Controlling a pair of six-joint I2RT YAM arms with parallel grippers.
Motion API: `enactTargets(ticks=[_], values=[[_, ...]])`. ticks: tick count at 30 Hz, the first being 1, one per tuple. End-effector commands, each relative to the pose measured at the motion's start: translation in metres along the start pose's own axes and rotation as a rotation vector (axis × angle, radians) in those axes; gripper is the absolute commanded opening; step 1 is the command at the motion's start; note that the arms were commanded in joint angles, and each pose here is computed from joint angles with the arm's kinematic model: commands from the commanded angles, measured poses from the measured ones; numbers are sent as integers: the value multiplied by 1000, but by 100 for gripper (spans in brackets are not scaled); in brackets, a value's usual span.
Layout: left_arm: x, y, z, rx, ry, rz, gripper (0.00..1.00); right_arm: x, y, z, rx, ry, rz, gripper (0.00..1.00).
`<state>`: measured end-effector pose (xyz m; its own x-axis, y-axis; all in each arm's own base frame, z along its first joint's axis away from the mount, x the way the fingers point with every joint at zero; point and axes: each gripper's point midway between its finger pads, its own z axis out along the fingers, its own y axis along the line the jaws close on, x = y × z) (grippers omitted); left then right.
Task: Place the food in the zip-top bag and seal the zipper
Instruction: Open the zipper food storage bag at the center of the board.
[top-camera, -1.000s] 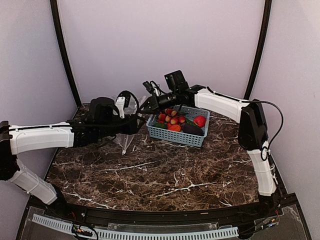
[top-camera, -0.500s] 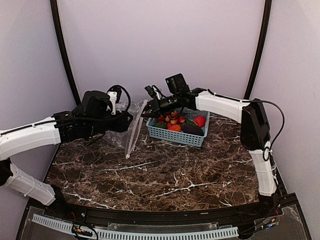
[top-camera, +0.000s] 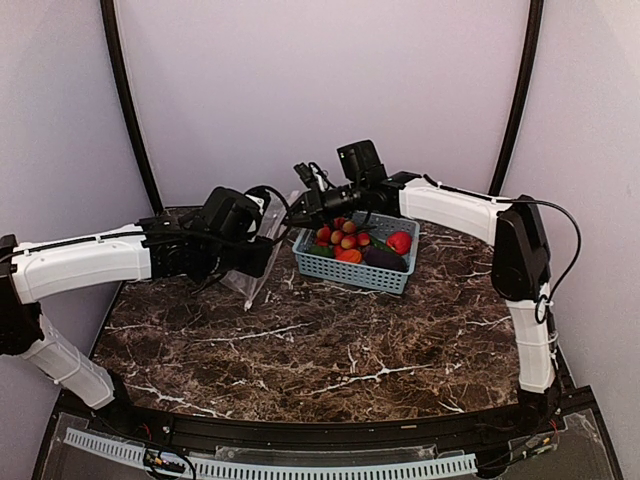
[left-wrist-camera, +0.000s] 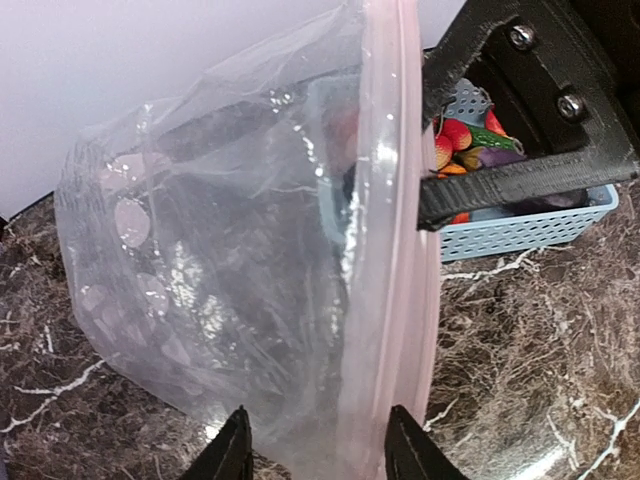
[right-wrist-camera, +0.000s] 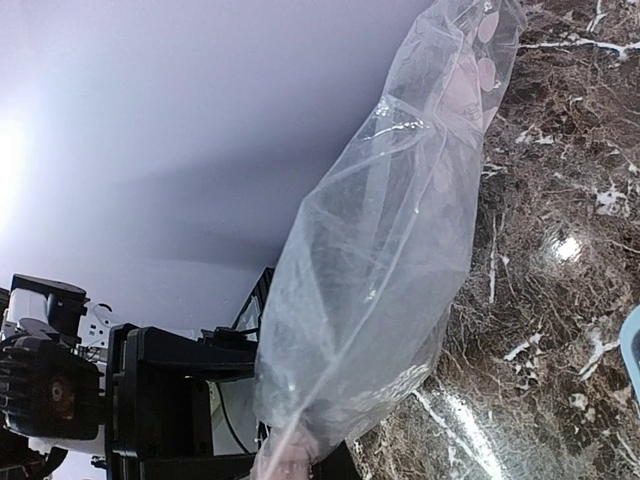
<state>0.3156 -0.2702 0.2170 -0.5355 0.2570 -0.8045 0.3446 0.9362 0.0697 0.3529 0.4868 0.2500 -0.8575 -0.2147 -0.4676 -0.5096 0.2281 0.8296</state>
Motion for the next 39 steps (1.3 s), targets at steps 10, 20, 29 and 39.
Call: enactTargets(ticks=[10,20,29,39], values=[[-1,9,13,-117,21,93,43,0,23,-9,-53,-8,-1,0],[-22,16,-2,-139,-48,110,15,2,10,-7,-25,-10,5,0],[-35,48,-29,-270,-80,134,5,0,-52,-20,312,-59,-70,1],[-31,49,-21,-277,-93,84,1,4,-36,-31,317,-21,-250,12]])
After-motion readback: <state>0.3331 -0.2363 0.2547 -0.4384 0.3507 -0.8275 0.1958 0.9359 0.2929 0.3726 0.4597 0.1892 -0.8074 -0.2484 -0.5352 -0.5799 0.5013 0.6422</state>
